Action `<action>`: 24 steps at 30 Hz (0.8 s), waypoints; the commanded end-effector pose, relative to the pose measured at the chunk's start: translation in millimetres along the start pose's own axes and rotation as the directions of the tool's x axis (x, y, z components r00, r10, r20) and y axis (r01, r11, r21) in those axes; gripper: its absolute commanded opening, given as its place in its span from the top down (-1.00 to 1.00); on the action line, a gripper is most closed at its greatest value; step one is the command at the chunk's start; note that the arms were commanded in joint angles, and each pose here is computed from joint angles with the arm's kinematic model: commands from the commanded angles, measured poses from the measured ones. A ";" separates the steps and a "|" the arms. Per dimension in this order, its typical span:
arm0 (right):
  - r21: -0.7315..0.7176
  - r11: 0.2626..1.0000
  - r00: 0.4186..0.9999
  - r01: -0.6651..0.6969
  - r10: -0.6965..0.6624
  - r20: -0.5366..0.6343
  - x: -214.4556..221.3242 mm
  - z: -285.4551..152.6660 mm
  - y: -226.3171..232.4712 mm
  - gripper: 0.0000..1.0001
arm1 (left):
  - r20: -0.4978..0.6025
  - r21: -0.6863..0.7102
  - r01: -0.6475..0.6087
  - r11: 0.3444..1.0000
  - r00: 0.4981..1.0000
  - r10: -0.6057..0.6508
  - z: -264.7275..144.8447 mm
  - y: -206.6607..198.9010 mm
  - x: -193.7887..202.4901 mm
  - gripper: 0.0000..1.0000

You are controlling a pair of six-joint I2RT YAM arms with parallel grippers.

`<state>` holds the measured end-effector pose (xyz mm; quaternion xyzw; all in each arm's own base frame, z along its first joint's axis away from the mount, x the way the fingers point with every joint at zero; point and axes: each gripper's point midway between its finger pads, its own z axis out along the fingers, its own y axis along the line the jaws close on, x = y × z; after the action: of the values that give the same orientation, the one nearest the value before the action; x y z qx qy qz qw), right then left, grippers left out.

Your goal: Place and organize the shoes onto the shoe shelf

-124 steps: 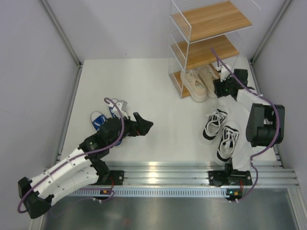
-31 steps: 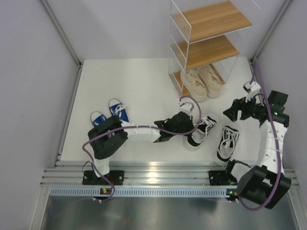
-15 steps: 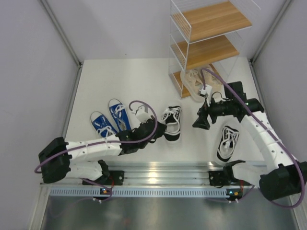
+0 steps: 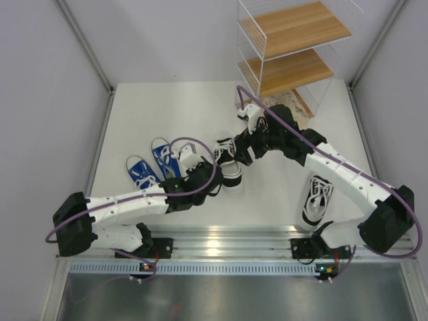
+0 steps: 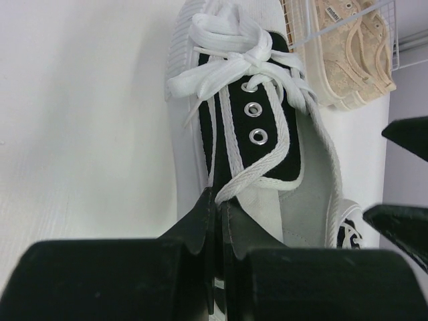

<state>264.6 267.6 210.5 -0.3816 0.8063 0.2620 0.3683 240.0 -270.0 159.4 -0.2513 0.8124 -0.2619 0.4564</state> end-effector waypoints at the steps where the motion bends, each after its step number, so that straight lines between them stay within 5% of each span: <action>1: 0.109 0.991 0.994 -0.075 0.066 0.085 -31.0 17.3 -7.8 -0.62 | 0.061 0.083 0.114 0.990 0.991 -0.119 -7.6 -40.7 -26.0 1.00; 8: 0.167 0.985 0.999 -0.036 0.041 -0.023 -0.8 54.3 -7.2 -0.39 | 0.040 0.100 0.126 0.987 0.991 -0.131 -9.6 -49.6 -24.7 1.00; 11: 0.203 0.979 0.999 -0.009 0.017 -0.040 -0.3 58.0 -15.4 0.03 | 0.033 0.111 0.125 0.986 0.991 -0.129 -12.8 -50.6 -26.3 1.00; 12: 0.201 0.980 0.999 0.011 -0.002 -0.044 -1.2 57.8 -15.9 0.40 | 0.031 0.121 0.122 0.985 0.991 -0.127 -14.6 -51.9 -27.5 1.00; 15: 0.215 0.968 0.990 0.129 -0.116 -0.075 -4.7 51.3 -23.2 1.00 | 0.017 0.151 0.092 0.984 0.995 -0.096 -17.6 -51.9 -25.8 1.00; 17: 0.183 0.966 0.981 0.183 -0.166 -0.104 0.2 46.1 -21.2 1.00 | -0.004 0.181 0.070 0.981 0.998 -0.070 -20.6 -51.3 -21.6 1.00; 18: 0.141 0.967 0.974 0.213 -0.198 -0.114 2.7 42.8 -16.0 1.00 | -0.016 0.198 0.055 0.979 0.998 -0.053 -22.6 -51.8 -19.1 0.88; 20: 0.033 0.955 0.951 0.294 -0.289 -0.109 9.8 32.3 -7.8 1.00 | -0.038 0.236 -0.004 0.972 0.999 0.014 -25.2 -46.5 -11.7 0.14; 21: -0.017 0.936 0.930 0.351 -0.351 -0.108 14.4 21.4 -3.5 1.00 | -0.079 0.310 0.006 0.951 0.997 0.019 -36.2 -57.3 -9.9 -0.53; 24: -0.102 0.919 0.919 0.381 -0.389 -0.067 30.2 3.0 2.1 1.00 | -0.139 0.465 -0.021 0.885 0.986 0.096 -58.8 -63.2 -1.8 -0.96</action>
<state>273.4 270.0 157.0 -0.4934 0.7837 0.1657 0.3389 219.9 -286.0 188.3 -0.1698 0.8083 -0.3493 0.4425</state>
